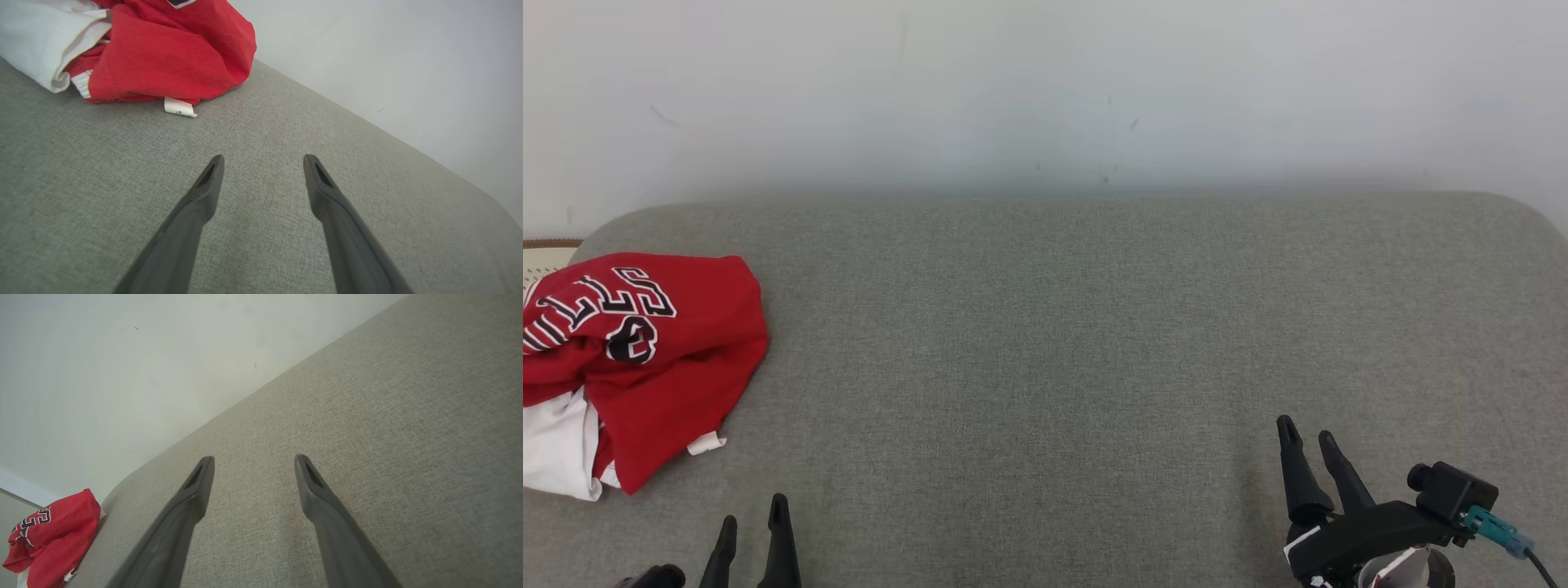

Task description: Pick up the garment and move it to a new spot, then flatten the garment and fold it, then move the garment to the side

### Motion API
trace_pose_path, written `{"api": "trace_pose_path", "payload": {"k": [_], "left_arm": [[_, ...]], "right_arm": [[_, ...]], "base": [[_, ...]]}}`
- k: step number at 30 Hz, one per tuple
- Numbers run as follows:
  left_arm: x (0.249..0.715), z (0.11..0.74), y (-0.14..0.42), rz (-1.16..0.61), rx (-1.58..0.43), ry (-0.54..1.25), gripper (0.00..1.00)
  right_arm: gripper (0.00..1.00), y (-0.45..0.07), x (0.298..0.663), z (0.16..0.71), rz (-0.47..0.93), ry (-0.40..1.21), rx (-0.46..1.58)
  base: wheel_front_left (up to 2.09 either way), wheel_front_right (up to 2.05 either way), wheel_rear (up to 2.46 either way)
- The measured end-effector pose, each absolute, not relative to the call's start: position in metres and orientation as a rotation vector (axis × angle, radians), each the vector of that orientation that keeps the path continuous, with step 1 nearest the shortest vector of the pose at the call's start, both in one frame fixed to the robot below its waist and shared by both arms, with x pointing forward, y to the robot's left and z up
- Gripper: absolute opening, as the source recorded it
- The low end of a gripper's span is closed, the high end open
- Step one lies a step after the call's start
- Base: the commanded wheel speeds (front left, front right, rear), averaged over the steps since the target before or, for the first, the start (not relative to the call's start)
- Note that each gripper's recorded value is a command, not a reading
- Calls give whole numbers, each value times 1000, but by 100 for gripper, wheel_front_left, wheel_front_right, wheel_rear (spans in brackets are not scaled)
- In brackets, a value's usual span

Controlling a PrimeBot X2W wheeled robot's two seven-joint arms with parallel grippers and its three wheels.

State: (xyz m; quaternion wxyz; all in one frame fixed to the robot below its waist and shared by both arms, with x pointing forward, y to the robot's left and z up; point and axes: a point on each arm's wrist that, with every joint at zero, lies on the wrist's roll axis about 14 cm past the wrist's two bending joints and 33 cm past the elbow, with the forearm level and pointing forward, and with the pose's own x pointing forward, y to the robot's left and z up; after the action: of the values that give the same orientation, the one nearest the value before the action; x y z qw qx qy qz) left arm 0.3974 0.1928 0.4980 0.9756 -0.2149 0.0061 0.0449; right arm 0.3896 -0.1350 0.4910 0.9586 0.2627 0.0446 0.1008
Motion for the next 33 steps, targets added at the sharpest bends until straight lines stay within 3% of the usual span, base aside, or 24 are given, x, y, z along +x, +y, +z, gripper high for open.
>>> {"api": "trace_pose_path", "payload": {"k": [33], "left_arm": [[400,499,183,59,-93,-24,100]], "right_arm": [[100,-131,384,494,270,26,195]], "base": [[0,0,0]]}}
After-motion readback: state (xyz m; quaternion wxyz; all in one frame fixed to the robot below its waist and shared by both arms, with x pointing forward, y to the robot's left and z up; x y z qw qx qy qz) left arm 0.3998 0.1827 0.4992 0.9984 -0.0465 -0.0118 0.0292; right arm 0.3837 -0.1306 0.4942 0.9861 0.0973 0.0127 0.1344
